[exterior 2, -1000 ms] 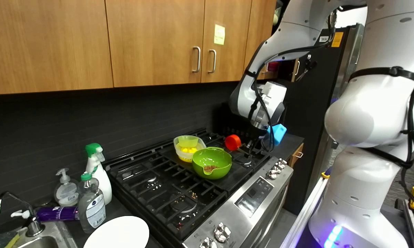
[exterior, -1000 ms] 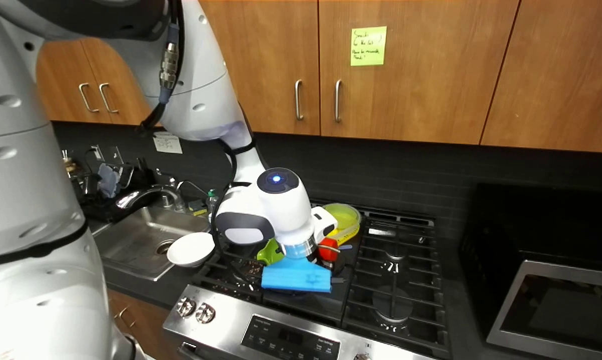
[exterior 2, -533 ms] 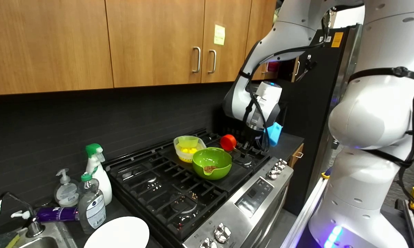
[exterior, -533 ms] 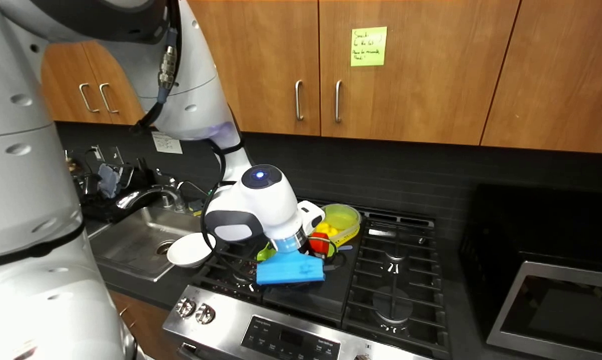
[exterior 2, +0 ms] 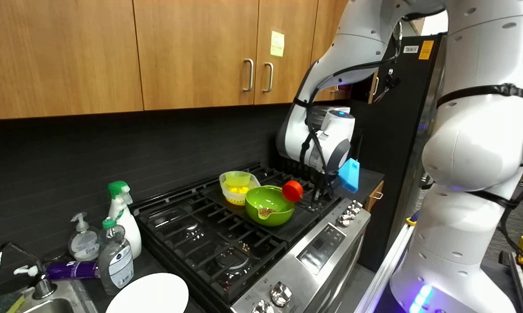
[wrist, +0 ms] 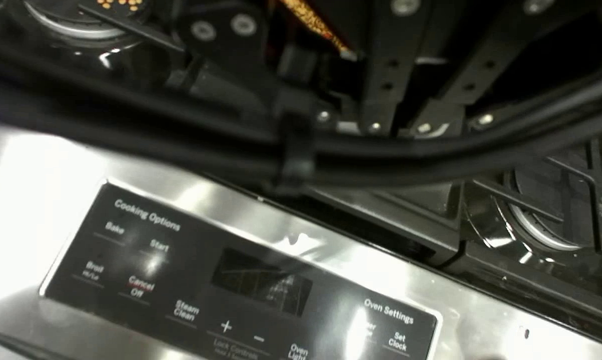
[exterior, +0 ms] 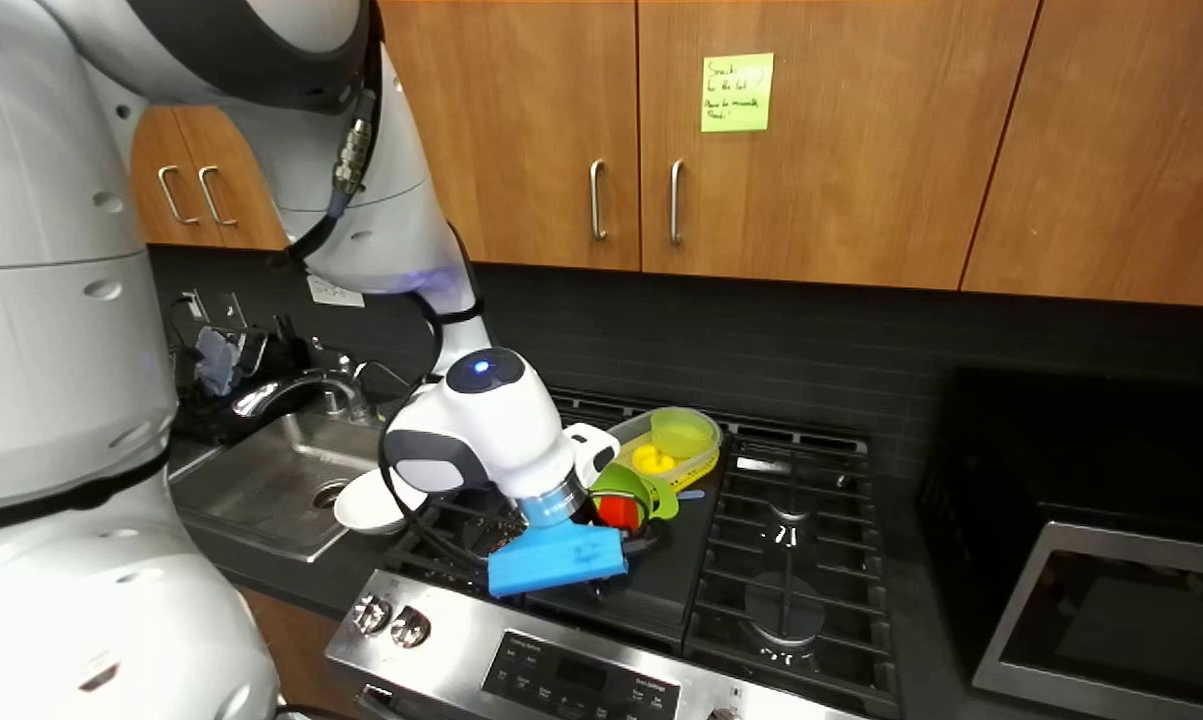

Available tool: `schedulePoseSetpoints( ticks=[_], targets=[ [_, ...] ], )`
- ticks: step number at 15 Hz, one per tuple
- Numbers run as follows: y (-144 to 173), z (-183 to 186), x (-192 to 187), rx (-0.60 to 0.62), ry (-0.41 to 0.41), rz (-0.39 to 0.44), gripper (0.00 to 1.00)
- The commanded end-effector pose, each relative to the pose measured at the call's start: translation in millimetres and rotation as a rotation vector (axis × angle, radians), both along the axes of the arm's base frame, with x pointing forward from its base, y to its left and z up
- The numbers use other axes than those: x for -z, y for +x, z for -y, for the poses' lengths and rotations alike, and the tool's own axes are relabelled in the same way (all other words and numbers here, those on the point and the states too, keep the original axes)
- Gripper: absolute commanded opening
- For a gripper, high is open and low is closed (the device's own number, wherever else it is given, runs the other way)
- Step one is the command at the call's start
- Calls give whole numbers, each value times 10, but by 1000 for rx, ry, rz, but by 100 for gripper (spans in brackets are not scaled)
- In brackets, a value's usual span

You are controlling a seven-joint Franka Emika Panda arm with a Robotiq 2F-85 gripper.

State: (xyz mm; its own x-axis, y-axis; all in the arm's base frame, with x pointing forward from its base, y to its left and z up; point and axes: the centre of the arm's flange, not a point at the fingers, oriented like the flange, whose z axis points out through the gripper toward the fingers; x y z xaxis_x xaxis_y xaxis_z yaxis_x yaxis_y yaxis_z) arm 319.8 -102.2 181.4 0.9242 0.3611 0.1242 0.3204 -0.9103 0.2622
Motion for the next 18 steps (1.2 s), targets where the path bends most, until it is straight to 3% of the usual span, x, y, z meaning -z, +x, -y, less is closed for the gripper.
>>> schedulePoseSetpoints(
  ticks=[1,7,13,18],
  targets=[
    [-18,-111,-412,-25,-58,-48,1],
    [-132,-155,-483,-63,-107,-86,1],
    [-270,-141,-554,-107,-92,-123,1],
    [-374,-201,-780,-112,-73,-102,1]
  ],
)
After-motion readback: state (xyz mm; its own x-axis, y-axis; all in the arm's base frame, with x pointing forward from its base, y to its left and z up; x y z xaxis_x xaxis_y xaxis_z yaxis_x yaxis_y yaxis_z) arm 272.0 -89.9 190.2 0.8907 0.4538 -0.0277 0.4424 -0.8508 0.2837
